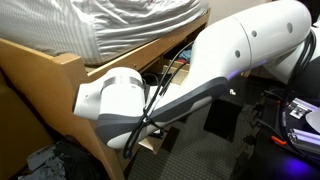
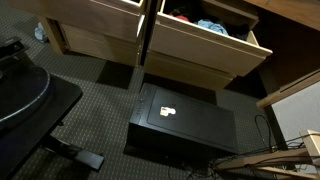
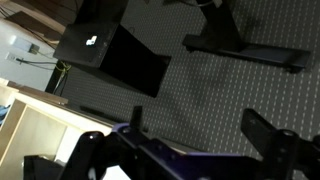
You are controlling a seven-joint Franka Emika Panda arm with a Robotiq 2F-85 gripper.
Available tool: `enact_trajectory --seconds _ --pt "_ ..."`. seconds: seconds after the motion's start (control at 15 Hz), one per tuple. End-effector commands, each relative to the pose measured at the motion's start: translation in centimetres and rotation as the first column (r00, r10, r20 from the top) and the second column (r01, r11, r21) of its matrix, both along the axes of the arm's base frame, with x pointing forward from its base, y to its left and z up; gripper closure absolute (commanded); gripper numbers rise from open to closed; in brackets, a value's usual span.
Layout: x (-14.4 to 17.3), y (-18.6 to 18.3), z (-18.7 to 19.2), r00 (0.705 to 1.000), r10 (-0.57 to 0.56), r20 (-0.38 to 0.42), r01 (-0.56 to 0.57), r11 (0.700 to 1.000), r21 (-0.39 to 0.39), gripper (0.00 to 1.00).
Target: Open the top right drawer and close the top left drawer.
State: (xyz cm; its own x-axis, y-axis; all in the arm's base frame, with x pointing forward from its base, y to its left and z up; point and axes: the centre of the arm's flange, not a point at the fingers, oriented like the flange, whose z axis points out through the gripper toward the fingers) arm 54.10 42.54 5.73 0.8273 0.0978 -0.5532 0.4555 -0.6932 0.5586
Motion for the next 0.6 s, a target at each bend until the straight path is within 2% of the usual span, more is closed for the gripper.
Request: enact_trajectory --seconds 0.0,0.27,0.33,0.53 --pt "-5.5 -5.9 -2.1 0.993 -0.051 -0.107 0.046 0.998 -0.049 0.00" --pt "-6.9 -8.5 -4.8 0.984 -0.083 -0.159 0.071 0.994 -0.083 0.00" --pt "-2.1 -3.6 -5.1 0.990 -0.054 -0.134 0.041 0.994 -0.096 0.00" --pt "-2.6 -4.8 -6.7 0.985 -0.066 -0.157 0.048 0.992 -0.116 0.00"
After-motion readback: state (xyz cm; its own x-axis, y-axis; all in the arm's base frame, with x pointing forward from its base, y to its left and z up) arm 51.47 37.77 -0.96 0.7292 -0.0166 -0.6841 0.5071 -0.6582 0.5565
